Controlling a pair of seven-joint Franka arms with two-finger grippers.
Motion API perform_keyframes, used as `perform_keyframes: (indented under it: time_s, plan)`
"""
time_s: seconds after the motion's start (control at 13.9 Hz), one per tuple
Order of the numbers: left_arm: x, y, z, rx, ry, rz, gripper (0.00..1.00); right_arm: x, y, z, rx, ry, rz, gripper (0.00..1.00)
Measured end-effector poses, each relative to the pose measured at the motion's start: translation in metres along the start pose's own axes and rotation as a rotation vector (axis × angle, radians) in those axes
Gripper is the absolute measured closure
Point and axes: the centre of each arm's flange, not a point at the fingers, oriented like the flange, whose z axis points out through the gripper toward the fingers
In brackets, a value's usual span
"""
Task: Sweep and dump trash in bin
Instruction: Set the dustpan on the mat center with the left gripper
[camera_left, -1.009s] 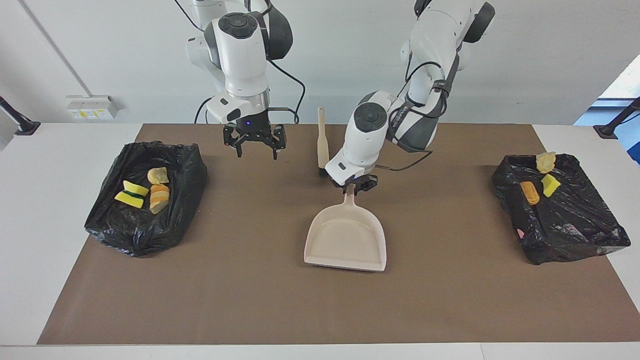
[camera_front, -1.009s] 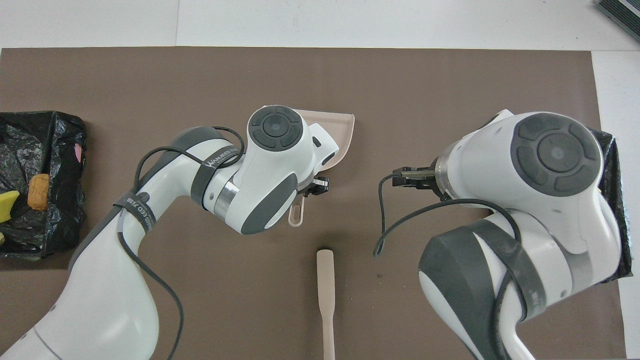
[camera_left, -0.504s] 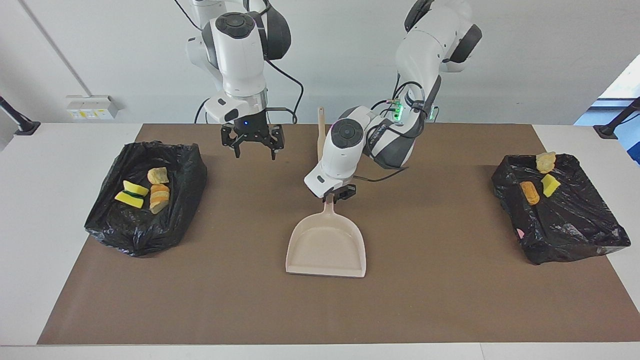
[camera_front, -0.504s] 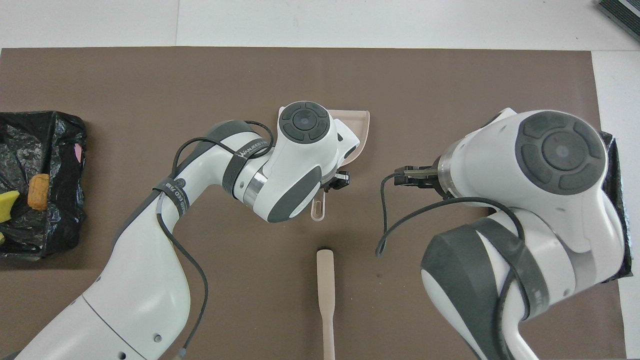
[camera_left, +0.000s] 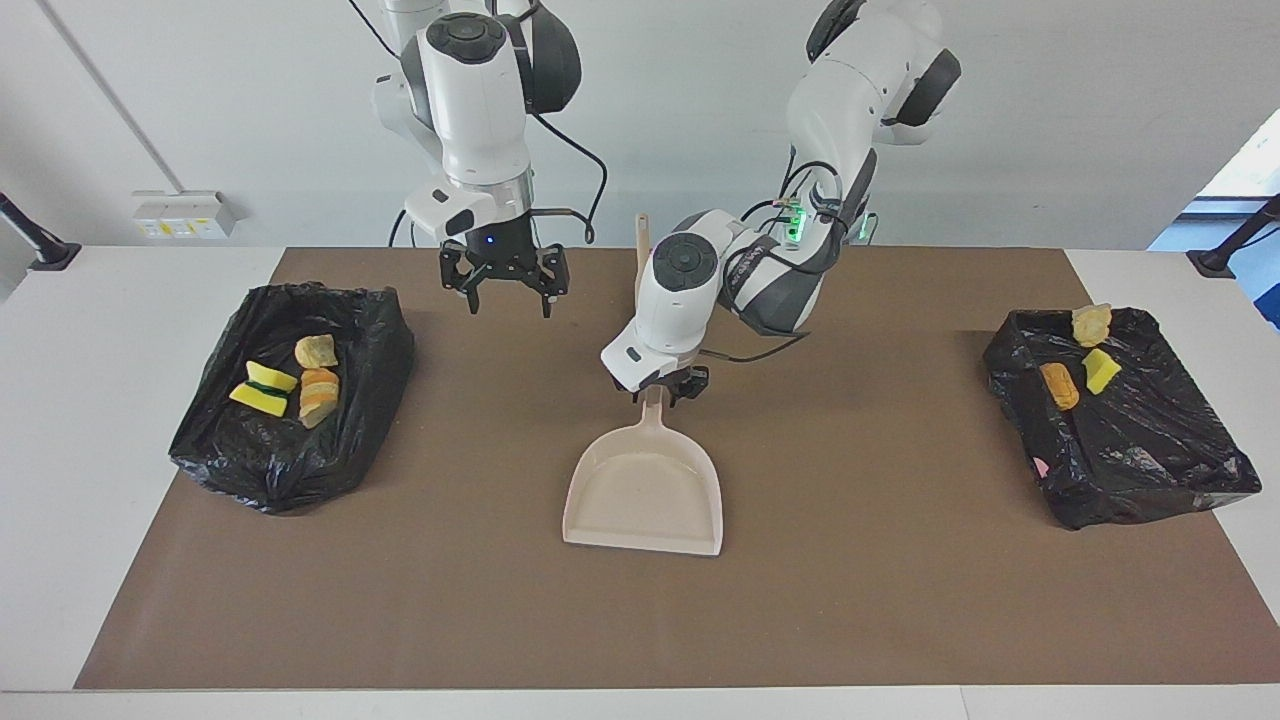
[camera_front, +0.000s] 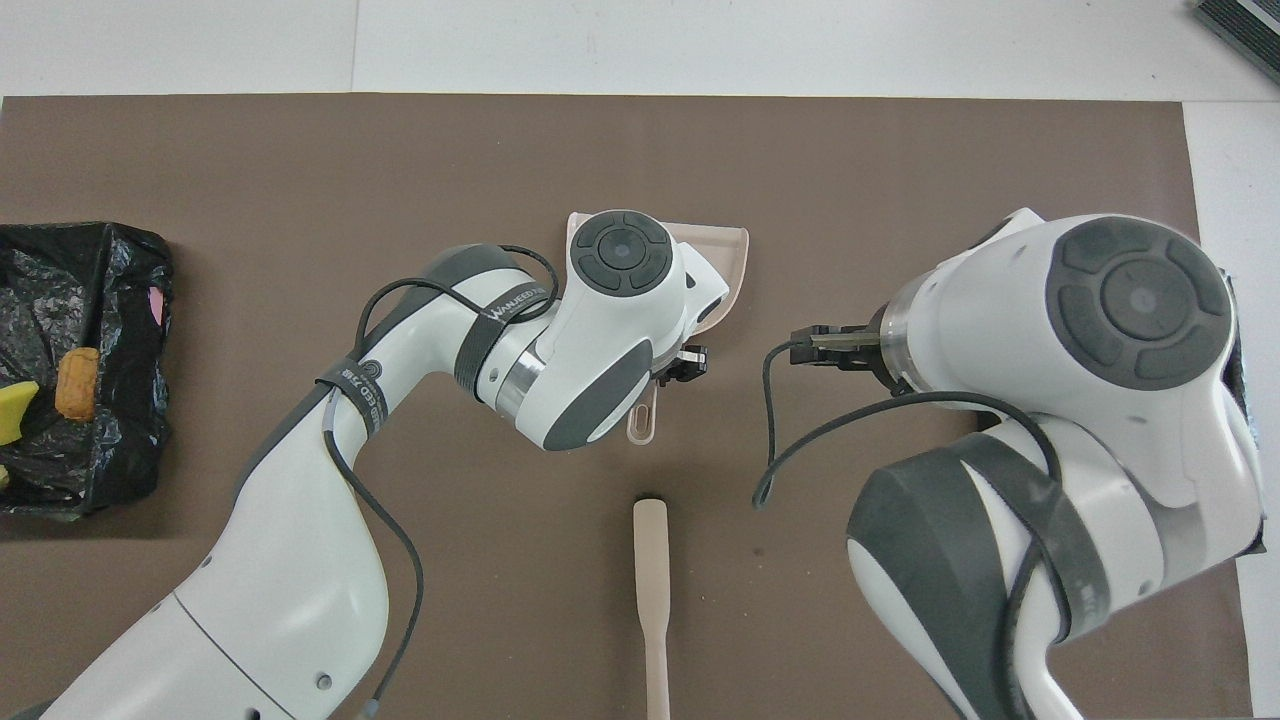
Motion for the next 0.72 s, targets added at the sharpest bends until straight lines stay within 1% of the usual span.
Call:
perform_keyframes:
  time_s: [0.07, 0.14, 0.22, 0.43, 0.5, 0.72]
  plan:
    - [0.000, 0.000, -0.001, -0.001, 0.003, 0.000, 0.18, 0.001, 0.001, -0.001, 0.000, 0.002, -0.007, 0.00]
    - [0.001, 0.000, -0.004, -0.001, 0.007, 0.000, 0.04, 0.002, 0.003, -0.001, 0.000, 0.002, -0.015, 0.00]
    - [0.002, -0.001, -0.009, 0.000, 0.013, -0.002, 0.00, 0.003, 0.006, -0.001, 0.000, 0.002, -0.017, 0.00]
    - [0.003, -0.025, -0.036, 0.045, 0.029, -0.035, 0.00, 0.008, 0.015, -0.006, 0.002, 0.012, -0.007, 0.00]
    - [0.002, -0.041, -0.047, 0.071, 0.035, -0.057, 0.00, 0.011, 0.021, -0.013, 0.001, 0.013, -0.005, 0.00]
    - [-0.012, -0.099, -0.070, 0.146, 0.048, -0.102, 0.00, 0.019, 0.052, -0.039, -0.016, -0.011, -0.029, 0.00]
